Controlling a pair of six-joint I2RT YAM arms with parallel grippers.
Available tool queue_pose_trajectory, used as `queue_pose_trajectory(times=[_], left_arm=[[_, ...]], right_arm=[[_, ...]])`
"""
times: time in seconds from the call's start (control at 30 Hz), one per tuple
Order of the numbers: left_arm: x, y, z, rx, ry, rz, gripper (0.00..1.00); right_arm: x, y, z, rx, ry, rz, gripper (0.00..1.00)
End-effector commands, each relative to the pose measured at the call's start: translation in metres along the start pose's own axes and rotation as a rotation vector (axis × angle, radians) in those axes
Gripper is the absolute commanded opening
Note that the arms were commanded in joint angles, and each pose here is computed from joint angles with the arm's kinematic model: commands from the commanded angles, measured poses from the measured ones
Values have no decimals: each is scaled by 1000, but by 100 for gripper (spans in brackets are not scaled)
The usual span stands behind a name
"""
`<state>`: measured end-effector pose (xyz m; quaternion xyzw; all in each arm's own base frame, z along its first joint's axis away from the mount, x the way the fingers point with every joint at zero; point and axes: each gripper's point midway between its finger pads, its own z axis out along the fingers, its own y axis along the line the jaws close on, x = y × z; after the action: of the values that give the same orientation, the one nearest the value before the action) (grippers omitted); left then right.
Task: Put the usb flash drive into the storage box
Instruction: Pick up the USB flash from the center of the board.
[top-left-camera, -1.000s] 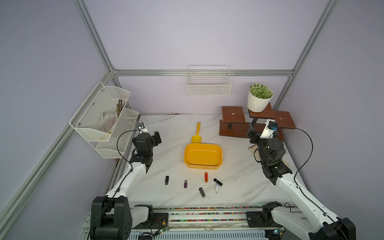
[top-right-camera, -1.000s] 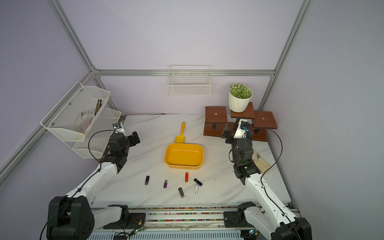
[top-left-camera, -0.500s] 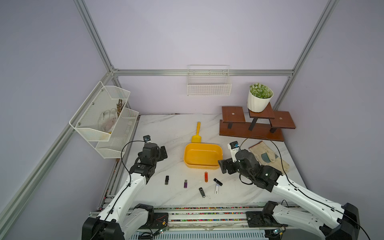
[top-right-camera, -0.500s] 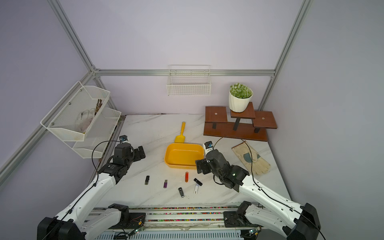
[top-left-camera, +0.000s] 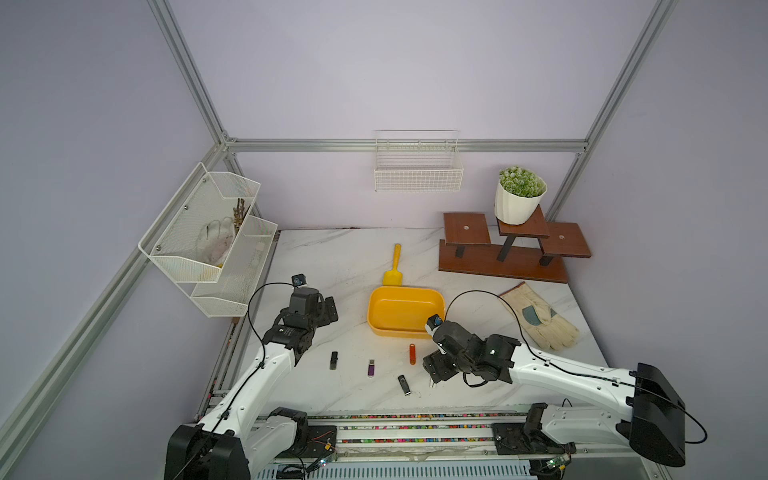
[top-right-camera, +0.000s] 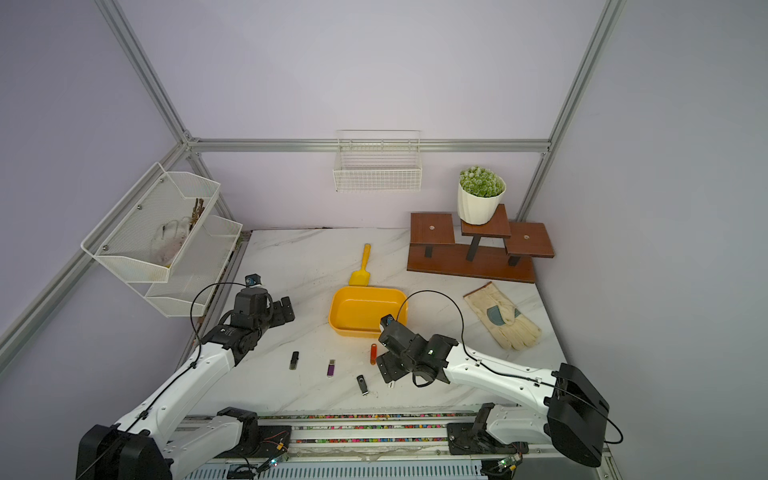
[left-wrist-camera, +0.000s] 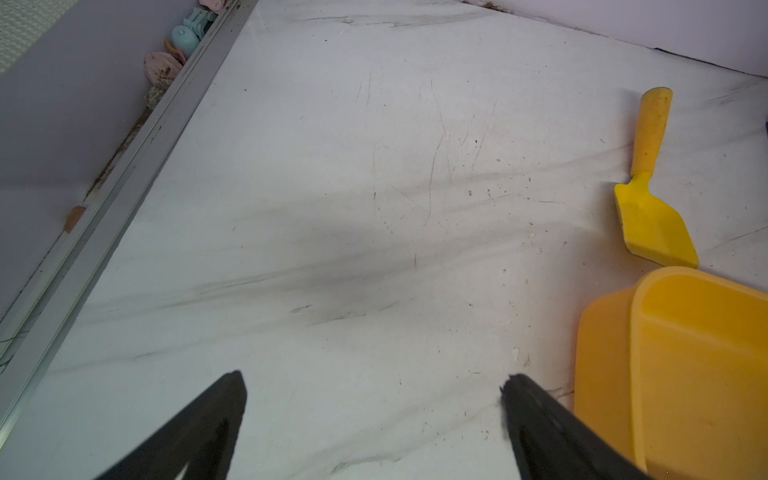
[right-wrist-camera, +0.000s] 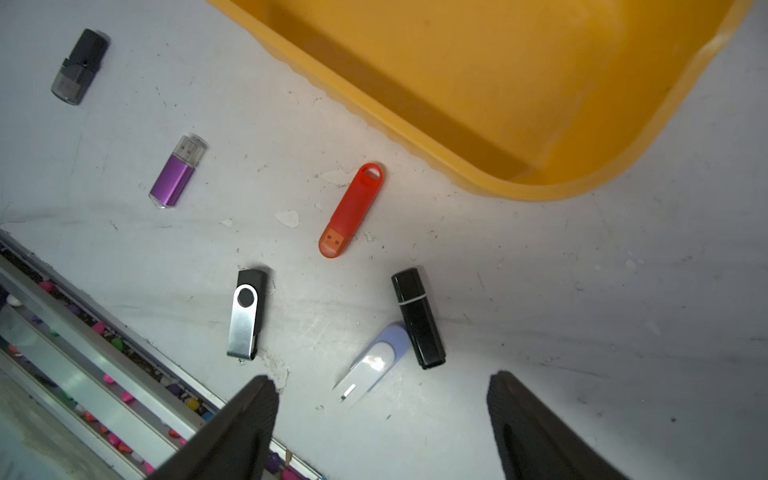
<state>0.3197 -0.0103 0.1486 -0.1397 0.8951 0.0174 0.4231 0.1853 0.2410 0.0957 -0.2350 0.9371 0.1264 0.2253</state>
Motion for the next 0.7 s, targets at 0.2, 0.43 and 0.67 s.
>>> queue_pose_trajectory(times=[0.2, 0.43, 0.67], left_arm=[[1, -5, 2, 19, 7, 14, 100], [2, -6, 1, 21, 8, 18, 100], [2, -5, 2, 19, 9, 26, 100]], right_arm=[[6, -1, 25, 65, 99, -33, 75], [5, -10, 38, 131, 101, -39, 68], [9, -14, 54, 157, 109, -23, 60]])
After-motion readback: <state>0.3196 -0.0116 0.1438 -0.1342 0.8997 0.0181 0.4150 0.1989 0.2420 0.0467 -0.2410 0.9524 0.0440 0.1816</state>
